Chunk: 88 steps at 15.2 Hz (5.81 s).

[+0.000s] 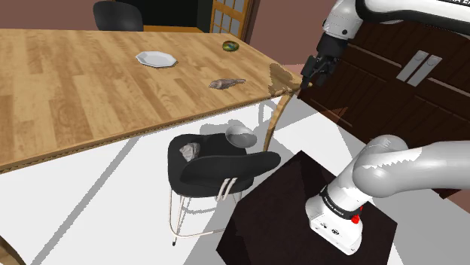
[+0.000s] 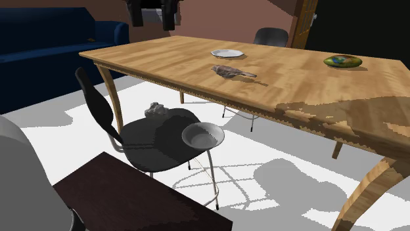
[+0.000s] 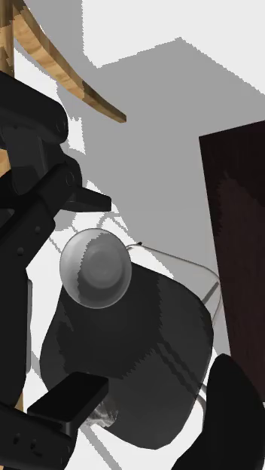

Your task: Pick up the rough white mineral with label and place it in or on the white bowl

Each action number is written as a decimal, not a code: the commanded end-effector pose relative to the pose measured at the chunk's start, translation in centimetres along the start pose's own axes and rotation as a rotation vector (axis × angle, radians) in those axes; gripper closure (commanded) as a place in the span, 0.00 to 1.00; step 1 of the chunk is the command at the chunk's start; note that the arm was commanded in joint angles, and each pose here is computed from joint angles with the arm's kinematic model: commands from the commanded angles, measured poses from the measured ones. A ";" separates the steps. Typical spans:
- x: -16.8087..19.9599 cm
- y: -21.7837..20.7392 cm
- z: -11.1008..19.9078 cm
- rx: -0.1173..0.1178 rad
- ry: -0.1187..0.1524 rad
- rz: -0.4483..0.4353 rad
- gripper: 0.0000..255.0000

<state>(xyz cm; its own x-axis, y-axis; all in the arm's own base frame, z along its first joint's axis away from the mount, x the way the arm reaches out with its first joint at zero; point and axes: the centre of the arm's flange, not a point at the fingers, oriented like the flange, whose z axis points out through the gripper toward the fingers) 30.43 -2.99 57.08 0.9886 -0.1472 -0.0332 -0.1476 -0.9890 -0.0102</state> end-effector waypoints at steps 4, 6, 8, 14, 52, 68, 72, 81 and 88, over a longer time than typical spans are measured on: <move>1.5 -3.2 2.3 -0.017 -0.009 0.016 0.00; 2.5 -5.4 3.8 -0.029 -0.014 0.026 0.00; 3.5 -7.4 5.4 -0.041 -0.020 0.036 0.00; 6.7 -13.5 10.3 -0.076 -0.037 0.068 0.00; 21.4 -36.7 39.5 -0.234 -0.115 0.209 0.00; 21.3 -36.7 39.0 -0.234 -0.115 0.209 1.00; 21.3 -36.7 36.8 -0.234 -0.115 0.209 1.00; 21.1 -36.7 32.1 -0.234 -0.115 0.209 1.00; 21.0 -36.8 28.4 -0.234 -0.115 0.209 1.00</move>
<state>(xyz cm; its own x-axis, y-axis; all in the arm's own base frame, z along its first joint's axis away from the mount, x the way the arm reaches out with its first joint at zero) 55.72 30.78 27.84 0.9258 -0.3575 -0.1227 -0.3223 -0.9162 0.2380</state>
